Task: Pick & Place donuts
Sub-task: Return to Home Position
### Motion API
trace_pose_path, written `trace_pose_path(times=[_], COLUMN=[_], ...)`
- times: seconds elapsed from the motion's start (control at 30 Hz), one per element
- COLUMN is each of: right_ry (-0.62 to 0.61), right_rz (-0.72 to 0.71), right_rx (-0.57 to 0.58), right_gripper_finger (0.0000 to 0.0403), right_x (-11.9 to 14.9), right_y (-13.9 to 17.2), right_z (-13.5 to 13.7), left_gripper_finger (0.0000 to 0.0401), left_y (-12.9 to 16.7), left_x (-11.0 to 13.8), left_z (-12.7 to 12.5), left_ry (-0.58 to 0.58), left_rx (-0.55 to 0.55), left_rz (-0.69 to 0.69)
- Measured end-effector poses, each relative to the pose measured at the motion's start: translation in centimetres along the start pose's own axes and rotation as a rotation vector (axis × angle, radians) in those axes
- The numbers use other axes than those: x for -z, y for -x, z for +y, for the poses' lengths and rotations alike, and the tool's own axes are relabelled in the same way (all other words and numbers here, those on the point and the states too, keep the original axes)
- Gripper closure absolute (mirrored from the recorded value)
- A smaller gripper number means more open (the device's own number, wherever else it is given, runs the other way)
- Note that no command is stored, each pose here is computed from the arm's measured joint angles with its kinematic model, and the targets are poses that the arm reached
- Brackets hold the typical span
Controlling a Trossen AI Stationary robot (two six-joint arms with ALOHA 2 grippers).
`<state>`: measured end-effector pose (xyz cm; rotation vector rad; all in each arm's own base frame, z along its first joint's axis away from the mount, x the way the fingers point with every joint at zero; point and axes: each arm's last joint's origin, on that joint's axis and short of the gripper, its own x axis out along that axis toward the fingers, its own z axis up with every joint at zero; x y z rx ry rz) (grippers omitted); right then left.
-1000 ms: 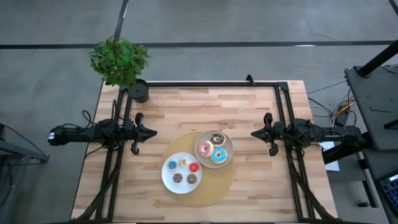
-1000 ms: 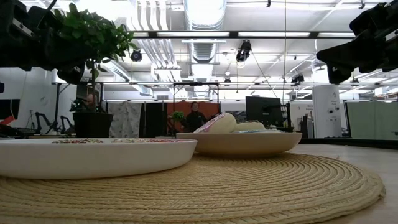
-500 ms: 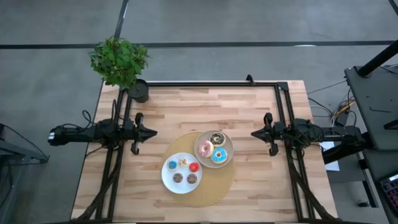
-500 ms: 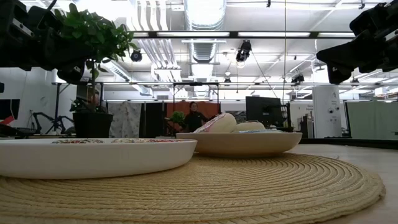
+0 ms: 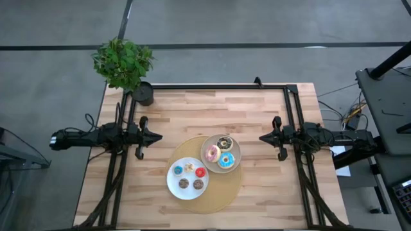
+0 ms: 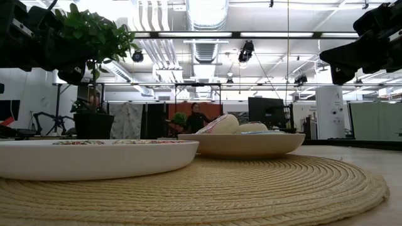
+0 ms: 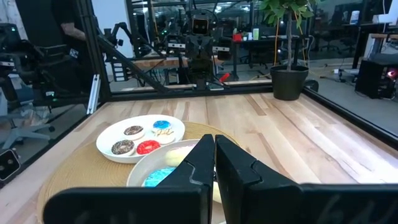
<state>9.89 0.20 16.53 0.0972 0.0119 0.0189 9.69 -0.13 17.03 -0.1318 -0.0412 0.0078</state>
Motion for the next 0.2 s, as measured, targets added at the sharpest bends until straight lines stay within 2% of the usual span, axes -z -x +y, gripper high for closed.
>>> trace_pose_path(times=[0.2], right_ry=[-0.004], right_rz=[0.000], right_rx=[0.000], right_gripper_finger=[0.0394], right_x=[0.00], right_y=[0.00], right_z=[0.00], left_gripper_finger=[0.0401], left_y=[0.00], left_x=[0.00], left_z=[0.00], left_ry=[0.000], left_rx=[0.000], left_rz=[0.000])
